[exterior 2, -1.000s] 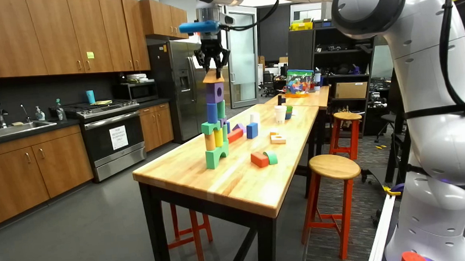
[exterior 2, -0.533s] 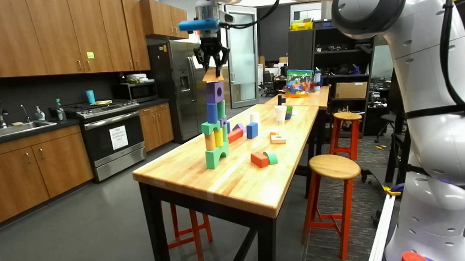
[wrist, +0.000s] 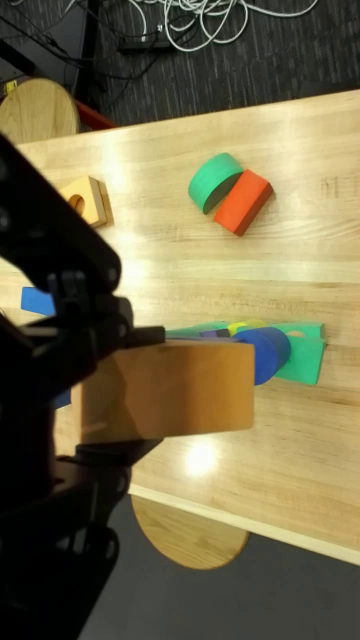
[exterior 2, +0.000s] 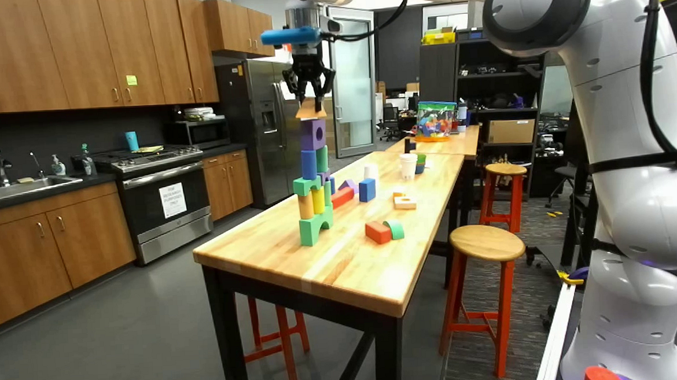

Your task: Put the triangular block on top of the stack

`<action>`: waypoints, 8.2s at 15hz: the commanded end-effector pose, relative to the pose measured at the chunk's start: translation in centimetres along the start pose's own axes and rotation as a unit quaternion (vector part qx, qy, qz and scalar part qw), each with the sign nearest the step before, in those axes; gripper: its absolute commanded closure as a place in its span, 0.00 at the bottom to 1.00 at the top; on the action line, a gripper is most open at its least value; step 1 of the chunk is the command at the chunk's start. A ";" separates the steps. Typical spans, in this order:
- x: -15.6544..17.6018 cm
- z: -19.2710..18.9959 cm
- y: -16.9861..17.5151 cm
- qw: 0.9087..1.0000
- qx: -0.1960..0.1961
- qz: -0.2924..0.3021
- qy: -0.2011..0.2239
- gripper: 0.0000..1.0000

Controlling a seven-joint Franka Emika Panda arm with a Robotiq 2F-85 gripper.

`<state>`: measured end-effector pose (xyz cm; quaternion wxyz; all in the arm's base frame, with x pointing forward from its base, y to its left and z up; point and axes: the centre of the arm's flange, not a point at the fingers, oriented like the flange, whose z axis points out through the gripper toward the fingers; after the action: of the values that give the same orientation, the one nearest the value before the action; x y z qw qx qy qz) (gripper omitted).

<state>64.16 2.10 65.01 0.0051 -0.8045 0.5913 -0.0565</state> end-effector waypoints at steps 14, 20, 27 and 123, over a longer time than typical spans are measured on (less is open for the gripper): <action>0.3 0.1 -0.1 1.000 0.000 0.001 -0.006 0.84; 0.2 0.0 -0.2 1.000 0.000 -0.001 -0.004 0.84; 0.2 0.5 -0.2 1.000 -0.002 -0.003 -0.001 0.59; -3.8 -7.3 5.3 0.755 -0.040 -0.654 -0.008 0.00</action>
<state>59.74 5.27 71.60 -0.0602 -0.9979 -0.0038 -0.0232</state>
